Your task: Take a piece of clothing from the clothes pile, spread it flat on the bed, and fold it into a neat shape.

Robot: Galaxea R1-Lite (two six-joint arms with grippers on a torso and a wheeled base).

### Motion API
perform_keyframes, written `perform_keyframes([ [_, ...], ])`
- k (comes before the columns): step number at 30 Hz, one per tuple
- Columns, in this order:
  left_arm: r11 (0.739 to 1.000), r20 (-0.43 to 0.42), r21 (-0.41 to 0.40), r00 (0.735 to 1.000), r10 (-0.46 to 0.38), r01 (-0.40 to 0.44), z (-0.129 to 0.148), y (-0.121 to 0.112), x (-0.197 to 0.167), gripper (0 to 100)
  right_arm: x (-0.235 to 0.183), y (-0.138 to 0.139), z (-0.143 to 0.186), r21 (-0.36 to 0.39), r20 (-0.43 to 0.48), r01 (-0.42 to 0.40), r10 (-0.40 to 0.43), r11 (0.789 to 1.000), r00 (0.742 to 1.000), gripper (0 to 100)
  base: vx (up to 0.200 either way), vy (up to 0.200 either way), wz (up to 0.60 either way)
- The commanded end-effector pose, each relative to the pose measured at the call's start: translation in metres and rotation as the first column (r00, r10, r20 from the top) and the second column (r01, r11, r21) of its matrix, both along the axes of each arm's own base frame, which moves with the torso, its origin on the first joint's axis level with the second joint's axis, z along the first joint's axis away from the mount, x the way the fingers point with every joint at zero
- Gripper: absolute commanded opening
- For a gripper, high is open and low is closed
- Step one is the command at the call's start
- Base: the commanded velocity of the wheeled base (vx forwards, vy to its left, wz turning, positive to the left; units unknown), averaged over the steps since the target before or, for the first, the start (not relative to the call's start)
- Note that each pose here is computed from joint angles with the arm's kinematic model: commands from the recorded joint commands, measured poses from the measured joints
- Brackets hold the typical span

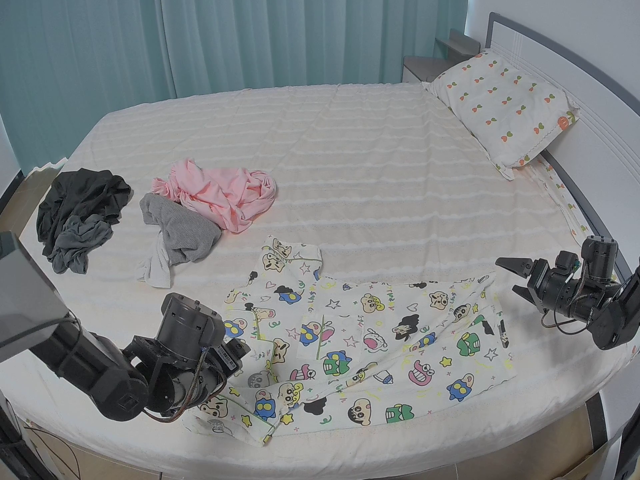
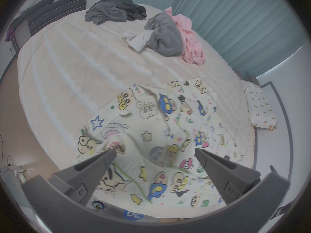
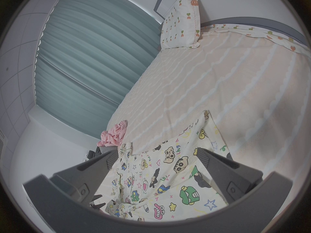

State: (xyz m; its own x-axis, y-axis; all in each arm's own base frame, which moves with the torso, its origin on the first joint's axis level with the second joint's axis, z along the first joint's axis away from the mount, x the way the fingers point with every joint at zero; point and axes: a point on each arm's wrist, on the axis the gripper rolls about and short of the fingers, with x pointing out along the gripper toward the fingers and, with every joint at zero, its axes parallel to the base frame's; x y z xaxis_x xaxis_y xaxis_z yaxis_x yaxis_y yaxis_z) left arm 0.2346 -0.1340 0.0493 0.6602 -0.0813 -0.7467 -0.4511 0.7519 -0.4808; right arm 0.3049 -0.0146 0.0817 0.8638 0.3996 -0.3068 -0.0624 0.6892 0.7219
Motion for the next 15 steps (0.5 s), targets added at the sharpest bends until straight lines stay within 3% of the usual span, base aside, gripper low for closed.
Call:
perform_keyframes([
  [1,1.0,-0.055,0.03,0.998,0.002,-0.001,-0.017,0.003,-0.004,100,0.0,-0.001,0.001,0.001,0.003,0.003,-0.003,1.0,1.0,100,0.0,0.0,0.0],
  [15,0.995,-0.088,0.035,0.992,-0.093,0.097,-0.012,0.004,-0.05,100,-0.001,0.0,0.0,0.002,-0.002,0.002,-0.002,1.0,1.0,100,0.0,0.0,0.0],
])
